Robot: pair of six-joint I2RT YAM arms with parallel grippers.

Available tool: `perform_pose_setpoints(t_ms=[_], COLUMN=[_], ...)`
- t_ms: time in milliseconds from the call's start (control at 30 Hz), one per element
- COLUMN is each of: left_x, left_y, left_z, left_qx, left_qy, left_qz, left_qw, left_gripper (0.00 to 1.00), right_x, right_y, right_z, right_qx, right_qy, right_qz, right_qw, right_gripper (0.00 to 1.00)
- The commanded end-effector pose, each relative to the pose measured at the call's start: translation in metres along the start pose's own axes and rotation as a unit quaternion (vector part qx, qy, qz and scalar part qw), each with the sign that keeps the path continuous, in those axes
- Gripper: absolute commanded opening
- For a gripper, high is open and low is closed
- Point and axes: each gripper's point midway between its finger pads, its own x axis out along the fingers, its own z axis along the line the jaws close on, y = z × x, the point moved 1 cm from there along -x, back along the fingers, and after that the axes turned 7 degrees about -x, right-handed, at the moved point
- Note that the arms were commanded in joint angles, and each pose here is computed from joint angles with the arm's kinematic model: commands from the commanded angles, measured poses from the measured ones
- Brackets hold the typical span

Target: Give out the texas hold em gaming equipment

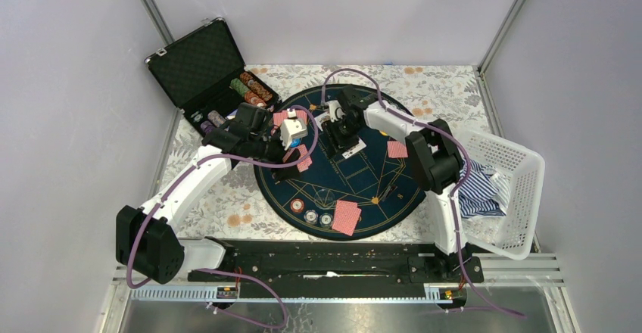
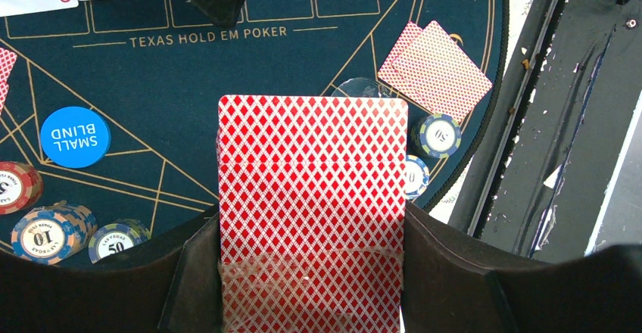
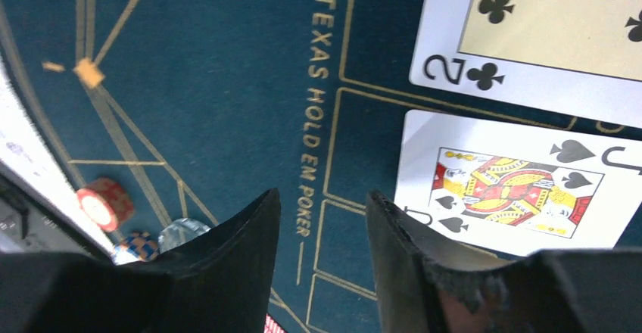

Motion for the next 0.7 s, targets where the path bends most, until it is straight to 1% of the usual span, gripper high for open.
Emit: perform_pose_setpoints(t_ms=[0,100,133,167,200,233,300,367,433,500,567,667], left_x=[-0.01,-0.011,-0.011,-0.011,-0.011,-0.011,-0.011,-0.011,-0.011,-0.011,-0.01,-0.01], left_y=[-0.028,-0.029,-0.029,-0.029,-0.029,-0.028,-0.028,-0.028,-0.029,-0.028,-0.028,-0.028], left_z=[-0.003,-0.003,-0.003,-0.003,-0.004,-0.004,-0.003,-0.004,-0.004,-0.003,-0.003,-0.002], left_qx=[0.038,0.039,0.039,0.04,0.04,0.039,0.04,0.041,0.042,0.041,0.04,0.04], left_qy=[-0.001,-0.001,-0.002,-0.002,-0.002,-0.001,-0.002,-0.002,-0.002,-0.002,-0.003,-0.002], left_qz=[-0.046,-0.048,-0.049,-0.049,-0.049,-0.048,-0.048,-0.048,-0.049,-0.048,-0.047,-0.046], left_qw=[0.998,0.998,0.998,0.998,0.998,0.998,0.998,0.998,0.998,0.998,0.998,0.998], left_gripper=[0.0,0.0,0.0,0.0,0.0,0.0,0.0,0.0,0.0,0.0,0.0,0.0], right_x=[-0.071,-0.116,-0.124,-0.144,-0.159,-0.169,-0.186,-0.19,-0.187,-0.186,-0.183,-0.174], right_y=[-0.042,-0.059,-0.061,-0.067,-0.07,-0.073,-0.073,-0.069,-0.061,-0.052,-0.047,-0.041], right_z=[0.028,0.034,0.034,0.038,0.039,0.039,0.04,0.043,0.056,0.079,0.098,0.119], right_qx=[-0.002,-0.018,-0.02,-0.024,-0.024,-0.019,-0.016,-0.014,-0.02,-0.032,-0.01,0.016], right_qy=[-0.049,-0.059,-0.063,-0.067,-0.067,-0.064,-0.068,-0.079,-0.126,-0.202,-0.254,-0.3], right_qz=[-0.099,-0.159,-0.172,-0.204,-0.232,-0.259,-0.304,-0.315,-0.298,-0.277,-0.269,-0.251], right_qw=[0.994,0.985,0.983,0.976,0.97,0.964,0.95,0.946,0.946,0.939,0.929,0.92], right_gripper=[0.57,0.71,0.75,0.81,0.87,0.98,0.99,1.0,1.0,1.0,1.0,1.0])
